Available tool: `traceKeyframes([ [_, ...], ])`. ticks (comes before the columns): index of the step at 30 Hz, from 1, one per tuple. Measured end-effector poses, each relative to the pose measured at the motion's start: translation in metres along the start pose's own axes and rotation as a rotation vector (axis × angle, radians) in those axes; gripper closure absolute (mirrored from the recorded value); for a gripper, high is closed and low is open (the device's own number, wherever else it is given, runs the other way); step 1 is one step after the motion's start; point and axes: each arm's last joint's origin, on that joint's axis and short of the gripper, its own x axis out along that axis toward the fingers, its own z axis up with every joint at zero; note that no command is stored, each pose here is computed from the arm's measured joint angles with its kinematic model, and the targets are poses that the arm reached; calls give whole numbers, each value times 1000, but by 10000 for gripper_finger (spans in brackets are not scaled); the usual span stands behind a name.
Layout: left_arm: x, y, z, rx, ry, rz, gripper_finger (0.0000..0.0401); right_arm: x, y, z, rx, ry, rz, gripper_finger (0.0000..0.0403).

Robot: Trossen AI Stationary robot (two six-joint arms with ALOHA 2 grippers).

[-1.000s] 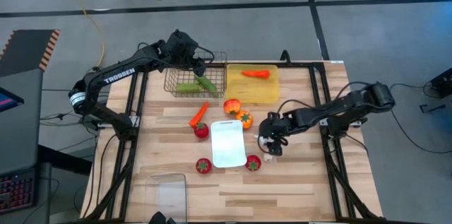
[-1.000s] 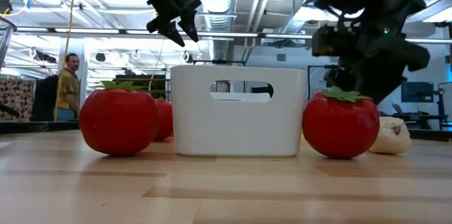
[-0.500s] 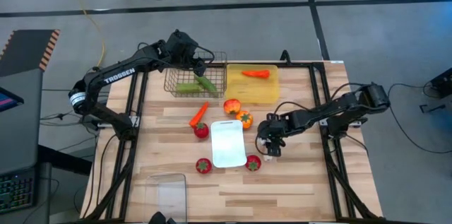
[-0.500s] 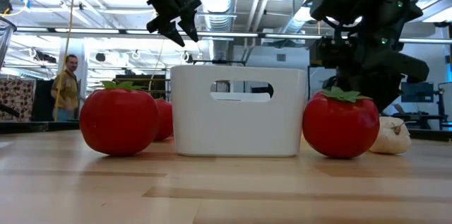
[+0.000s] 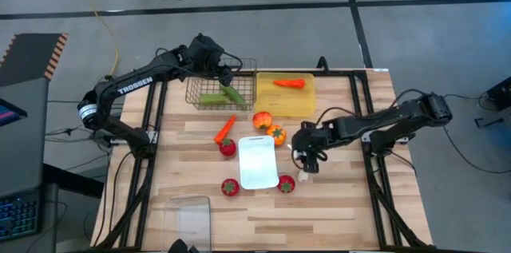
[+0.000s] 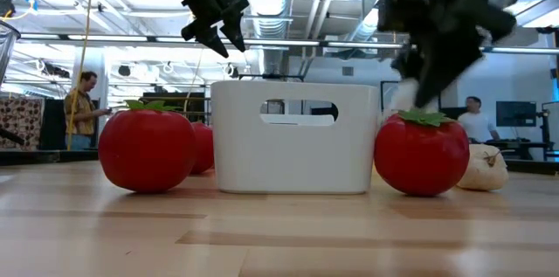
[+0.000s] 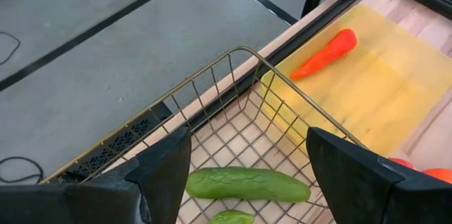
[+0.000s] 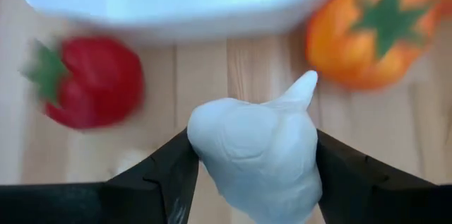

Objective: Sort produce into baskets
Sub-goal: Put the top garlic into the white bin

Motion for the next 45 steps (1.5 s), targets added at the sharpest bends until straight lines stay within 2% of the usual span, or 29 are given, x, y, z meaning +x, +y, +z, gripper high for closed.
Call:
traceKeyframes([
  [7,0,0,0,0,0,0,134,-12,4,23,-37,-231,31,147],
  [14,0,0,0,0,0,0,134,9,8,44,-64,-389,45,147],
  [24,0,0,0,0,0,-1,134,51,14,53,-115,-444,52,147],
  [34,0,0,0,3,0,0,134,49,9,56,-98,-471,38,144],
  [41,0,0,0,6,0,0,134,49,4,57,-87,-468,26,101],
  [45,0,0,1,47,-7,-2,134,49,3,57,-83,-468,22,70],
])
